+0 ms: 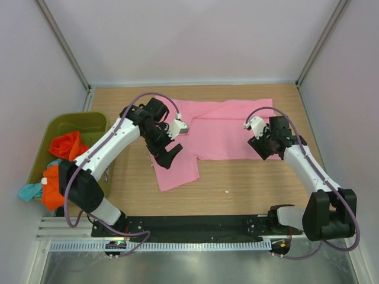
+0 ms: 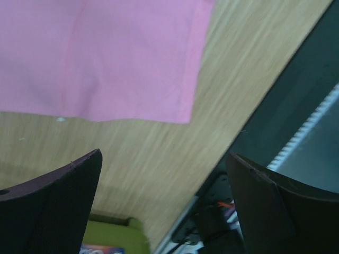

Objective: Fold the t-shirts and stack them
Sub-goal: Fold the tshirt

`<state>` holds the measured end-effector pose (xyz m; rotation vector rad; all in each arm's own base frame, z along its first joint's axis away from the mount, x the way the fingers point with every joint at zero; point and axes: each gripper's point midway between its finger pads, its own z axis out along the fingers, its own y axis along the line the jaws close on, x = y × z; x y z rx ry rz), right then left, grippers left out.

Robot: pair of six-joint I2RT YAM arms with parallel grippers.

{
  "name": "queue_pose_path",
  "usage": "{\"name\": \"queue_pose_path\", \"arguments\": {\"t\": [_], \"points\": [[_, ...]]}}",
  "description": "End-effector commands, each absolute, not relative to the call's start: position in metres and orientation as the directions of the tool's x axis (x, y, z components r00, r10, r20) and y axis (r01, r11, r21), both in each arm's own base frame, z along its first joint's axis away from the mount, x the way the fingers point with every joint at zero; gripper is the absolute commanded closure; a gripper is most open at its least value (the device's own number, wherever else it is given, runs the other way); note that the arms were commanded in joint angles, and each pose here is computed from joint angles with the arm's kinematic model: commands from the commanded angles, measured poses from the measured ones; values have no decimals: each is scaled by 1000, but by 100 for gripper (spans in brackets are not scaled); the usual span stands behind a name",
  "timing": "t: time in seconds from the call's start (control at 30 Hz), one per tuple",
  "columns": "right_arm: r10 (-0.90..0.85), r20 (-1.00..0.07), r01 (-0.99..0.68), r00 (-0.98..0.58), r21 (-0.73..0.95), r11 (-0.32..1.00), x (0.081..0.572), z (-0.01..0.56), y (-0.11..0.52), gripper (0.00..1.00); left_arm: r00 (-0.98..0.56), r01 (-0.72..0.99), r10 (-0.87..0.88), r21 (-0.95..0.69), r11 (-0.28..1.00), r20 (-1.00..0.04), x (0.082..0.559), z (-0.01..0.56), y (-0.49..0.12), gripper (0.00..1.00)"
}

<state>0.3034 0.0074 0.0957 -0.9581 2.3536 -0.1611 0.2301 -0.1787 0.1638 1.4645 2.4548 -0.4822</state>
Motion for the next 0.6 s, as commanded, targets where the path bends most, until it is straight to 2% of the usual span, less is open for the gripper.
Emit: {"name": "queue_pose_path", "arguments": {"t": [0.0, 0.13, 0.17, 0.23, 0.27, 0.3, 0.33, 0.4, 0.47, 0.57], "points": [[-691, -530, -567, -492, -407, 716, 318, 123, 5, 34, -658, 746, 674, -410, 524, -335, 197, 187, -217, 0], [-630, -552, -522, -546, -363, 771, 316, 133, 5, 34, -709, 698, 629, -447, 560, -319, 194, 196, -220, 1], [-625, -561, -518, -543, -362, 775, 317, 134, 6, 35, -788, 595, 547, -575, 561, -282, 186, 209, -232, 0], [-620, -585, -496, -523, -383, 779, 322, 142, 5, 34, -871, 443, 449, -712, 546, -198, 183, 217, -235, 0], [-608, -597, -482, -524, -380, 789, 323, 145, 5, 34, -888, 391, 429, -761, 518, -164, 180, 220, -236, 0], [-600, -604, -471, -525, -381, 795, 325, 151, 5, 34, -886, 362, 436, -823, 438, -158, 172, 228, -237, 0], [-592, -611, -465, -526, -376, 802, 325, 154, 5, 34, -903, 303, 415, -850, 431, -112, 169, 224, -234, 0], [-583, -617, -466, -529, -362, 807, 323, 156, 7, 34, -919, 268, 383, -864, 426, -96, 168, 226, -232, 0], [-585, -615, -451, -528, -381, 807, 322, 157, 4, 34, -918, 279, 388, -825, 492, -79, 169, 211, -229, 0], [-589, -607, -436, -534, -398, 807, 321, 155, -1, 34, -852, 467, 507, -633, 617, -135, 177, 179, -209, 20]]}}
